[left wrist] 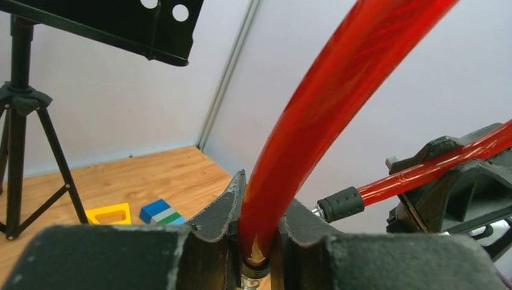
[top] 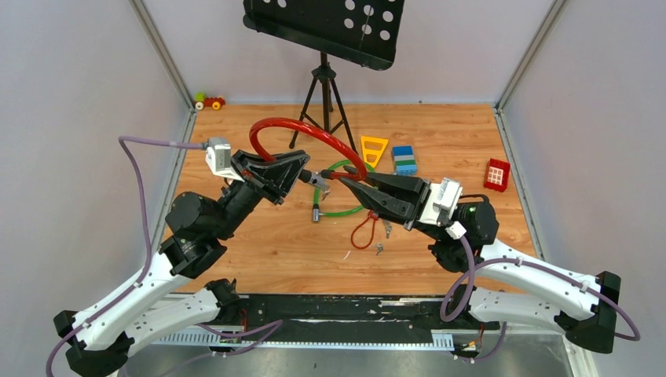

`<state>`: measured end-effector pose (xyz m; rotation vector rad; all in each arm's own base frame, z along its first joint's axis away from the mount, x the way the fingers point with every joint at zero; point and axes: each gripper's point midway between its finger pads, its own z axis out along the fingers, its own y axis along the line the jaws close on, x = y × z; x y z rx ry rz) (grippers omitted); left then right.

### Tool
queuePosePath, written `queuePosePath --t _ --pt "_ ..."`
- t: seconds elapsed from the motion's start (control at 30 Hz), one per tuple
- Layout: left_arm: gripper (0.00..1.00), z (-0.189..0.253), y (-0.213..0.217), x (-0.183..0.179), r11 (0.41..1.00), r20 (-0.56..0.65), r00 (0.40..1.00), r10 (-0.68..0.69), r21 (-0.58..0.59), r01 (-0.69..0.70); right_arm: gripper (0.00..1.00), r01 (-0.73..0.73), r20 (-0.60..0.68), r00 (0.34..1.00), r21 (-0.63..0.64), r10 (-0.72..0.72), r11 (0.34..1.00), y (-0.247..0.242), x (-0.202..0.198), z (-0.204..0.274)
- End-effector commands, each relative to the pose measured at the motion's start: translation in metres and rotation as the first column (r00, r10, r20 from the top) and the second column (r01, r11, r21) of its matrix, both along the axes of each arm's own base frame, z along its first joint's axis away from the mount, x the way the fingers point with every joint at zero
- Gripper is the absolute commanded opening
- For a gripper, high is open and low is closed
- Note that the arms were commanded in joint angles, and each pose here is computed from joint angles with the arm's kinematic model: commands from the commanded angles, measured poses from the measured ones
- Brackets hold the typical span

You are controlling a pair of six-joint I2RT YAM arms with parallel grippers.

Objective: Lock with the key
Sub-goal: Lock the lock.

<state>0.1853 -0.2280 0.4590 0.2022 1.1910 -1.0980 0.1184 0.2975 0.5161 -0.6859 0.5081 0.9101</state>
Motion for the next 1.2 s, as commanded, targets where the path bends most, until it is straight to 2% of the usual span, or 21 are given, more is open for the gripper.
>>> queuePosePath --t 0.0,0.3,1.17 --pt "0.00 0.023 0.015 0.002 0.995 -0.016 0.999 0.047 -0.089 -0.048 0.00 -0.016 0.047 0.999 0.093 0.012 0.996 -0.022 -0.014 0.036" --pt "0.00 0.016 0.022 0.011 0.987 -0.083 0.993 0.084 -0.126 -0.094 0.00 -0.034 0.015 0.999 0.068 0.033 0.997 -0.015 -0.013 0.023" --pt "0.00 0.019 0.022 0.007 0.984 -0.075 0.995 0.063 -0.159 -0.074 0.00 -0.028 -0.030 0.999 0.052 0.029 0.998 -0.001 -0.002 0.008"
